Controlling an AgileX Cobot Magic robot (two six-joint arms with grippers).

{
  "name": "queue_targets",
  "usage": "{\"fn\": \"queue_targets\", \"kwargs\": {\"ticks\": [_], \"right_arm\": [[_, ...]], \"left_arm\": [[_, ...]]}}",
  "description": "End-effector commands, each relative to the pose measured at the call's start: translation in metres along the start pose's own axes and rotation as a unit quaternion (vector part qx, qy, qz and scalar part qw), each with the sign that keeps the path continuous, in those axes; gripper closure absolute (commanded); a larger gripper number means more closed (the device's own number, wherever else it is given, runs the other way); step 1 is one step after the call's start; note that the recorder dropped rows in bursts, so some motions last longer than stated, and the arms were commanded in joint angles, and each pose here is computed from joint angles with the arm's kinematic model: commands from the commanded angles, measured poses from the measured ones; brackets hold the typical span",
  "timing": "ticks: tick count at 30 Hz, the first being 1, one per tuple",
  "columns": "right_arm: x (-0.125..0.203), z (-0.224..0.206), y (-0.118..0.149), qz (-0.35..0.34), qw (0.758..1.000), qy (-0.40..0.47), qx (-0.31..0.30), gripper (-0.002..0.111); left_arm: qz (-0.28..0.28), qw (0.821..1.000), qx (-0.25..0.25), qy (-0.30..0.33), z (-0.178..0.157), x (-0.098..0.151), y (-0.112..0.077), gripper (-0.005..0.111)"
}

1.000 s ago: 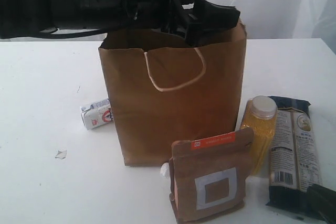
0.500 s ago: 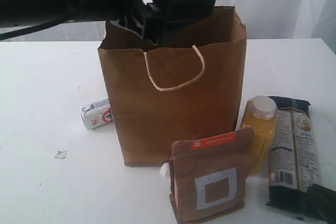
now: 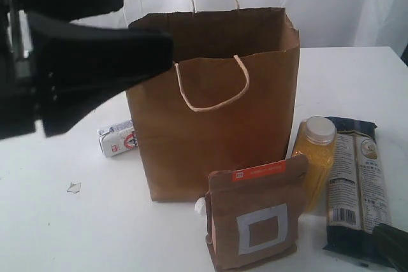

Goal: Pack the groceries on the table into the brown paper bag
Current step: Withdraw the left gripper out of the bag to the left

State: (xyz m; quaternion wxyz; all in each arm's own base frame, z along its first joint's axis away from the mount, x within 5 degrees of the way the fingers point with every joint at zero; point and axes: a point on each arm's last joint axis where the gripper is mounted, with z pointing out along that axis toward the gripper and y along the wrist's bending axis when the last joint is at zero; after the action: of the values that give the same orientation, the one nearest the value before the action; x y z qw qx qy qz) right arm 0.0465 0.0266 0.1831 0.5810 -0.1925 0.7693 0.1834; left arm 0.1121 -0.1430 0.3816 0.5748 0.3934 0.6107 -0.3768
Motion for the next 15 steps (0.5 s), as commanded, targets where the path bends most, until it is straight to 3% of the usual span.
{"fn": "queue_targets", "kwargs": {"ticks": [1, 6, 11, 15], "right_arm": [[0.001, 0.0, 0.0, 0.002, 1.0, -0.004, 0.002, 0.108], [0.001, 0.0, 0.0, 0.002, 1.0, -0.004, 0.002, 0.108], [0.001, 0.0, 0.0, 0.002, 1.0, -0.004, 0.002, 0.108], [0.001, 0.0, 0.0, 0.002, 1.0, -0.004, 0.002, 0.108]], "left_arm": [[-0.03, 0.999, 0.031, 0.024, -0.007, 0.019, -0.01, 0.002], [-0.043, 0.989, 0.12, 0.072, -0.01, 0.045, -0.026, 0.002], [-0.059, 0.978, 0.167, 0.108, -0.003, 0.057, -0.029, 0.006], [-0.081, 0.973, 0.177, 0.126, 0.007, 0.064, -0.026, 0.034]]}}
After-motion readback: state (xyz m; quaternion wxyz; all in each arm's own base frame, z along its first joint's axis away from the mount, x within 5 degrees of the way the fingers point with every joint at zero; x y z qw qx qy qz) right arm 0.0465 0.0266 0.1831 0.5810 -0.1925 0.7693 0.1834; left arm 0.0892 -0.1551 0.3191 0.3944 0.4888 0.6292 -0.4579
